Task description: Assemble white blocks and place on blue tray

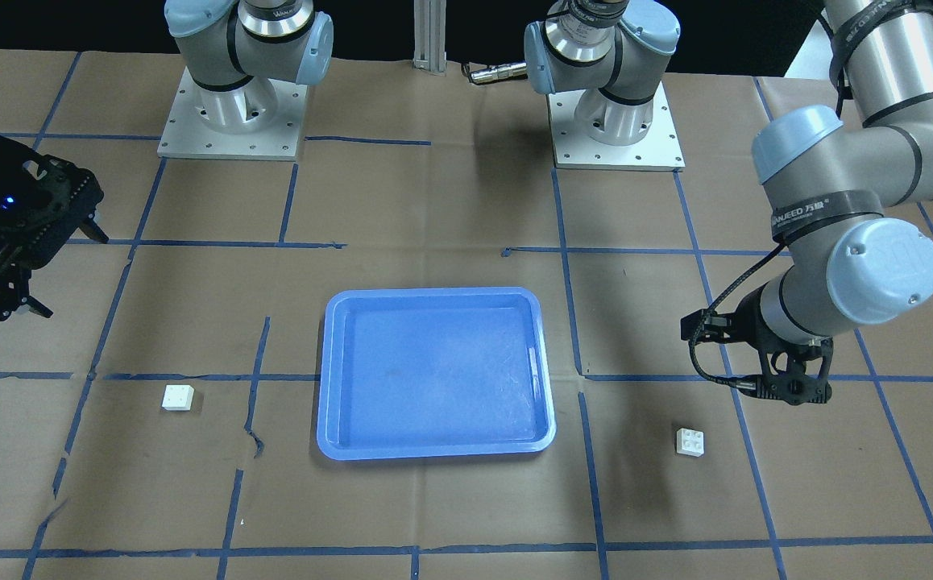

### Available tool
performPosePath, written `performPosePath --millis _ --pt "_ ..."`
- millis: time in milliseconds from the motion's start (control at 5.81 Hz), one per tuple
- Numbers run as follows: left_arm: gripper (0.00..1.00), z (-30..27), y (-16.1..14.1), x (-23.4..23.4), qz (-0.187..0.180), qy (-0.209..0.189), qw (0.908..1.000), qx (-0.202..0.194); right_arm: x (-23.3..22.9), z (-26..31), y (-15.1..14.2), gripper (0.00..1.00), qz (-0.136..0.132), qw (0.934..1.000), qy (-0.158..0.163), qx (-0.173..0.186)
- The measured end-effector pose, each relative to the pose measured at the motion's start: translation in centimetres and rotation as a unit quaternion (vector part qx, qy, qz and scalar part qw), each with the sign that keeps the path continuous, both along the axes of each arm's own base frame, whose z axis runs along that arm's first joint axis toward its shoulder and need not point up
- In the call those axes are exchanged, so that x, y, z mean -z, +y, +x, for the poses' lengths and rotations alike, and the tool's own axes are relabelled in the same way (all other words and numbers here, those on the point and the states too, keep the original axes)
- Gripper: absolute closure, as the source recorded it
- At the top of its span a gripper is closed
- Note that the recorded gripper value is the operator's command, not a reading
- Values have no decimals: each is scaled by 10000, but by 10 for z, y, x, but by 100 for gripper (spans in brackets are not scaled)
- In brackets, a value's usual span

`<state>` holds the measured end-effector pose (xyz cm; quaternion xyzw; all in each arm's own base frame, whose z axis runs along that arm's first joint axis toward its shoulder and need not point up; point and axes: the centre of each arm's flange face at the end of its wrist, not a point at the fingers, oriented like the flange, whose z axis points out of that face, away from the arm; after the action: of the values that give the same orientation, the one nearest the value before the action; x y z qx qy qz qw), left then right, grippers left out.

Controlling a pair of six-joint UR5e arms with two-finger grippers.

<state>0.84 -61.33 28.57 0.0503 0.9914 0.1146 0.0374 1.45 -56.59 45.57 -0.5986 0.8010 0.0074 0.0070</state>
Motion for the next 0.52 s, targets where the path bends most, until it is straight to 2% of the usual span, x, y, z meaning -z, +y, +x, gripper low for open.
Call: performPosePath --millis 172,516 --pt "1 2 -23 35 -291 39 9996 22 8 -11 -6 1 -14 9984 -123 -560" --pt "4 3 -49 81 -764 177 9969 90 35 -41 -21 0 -20 9893 -650 -1306"
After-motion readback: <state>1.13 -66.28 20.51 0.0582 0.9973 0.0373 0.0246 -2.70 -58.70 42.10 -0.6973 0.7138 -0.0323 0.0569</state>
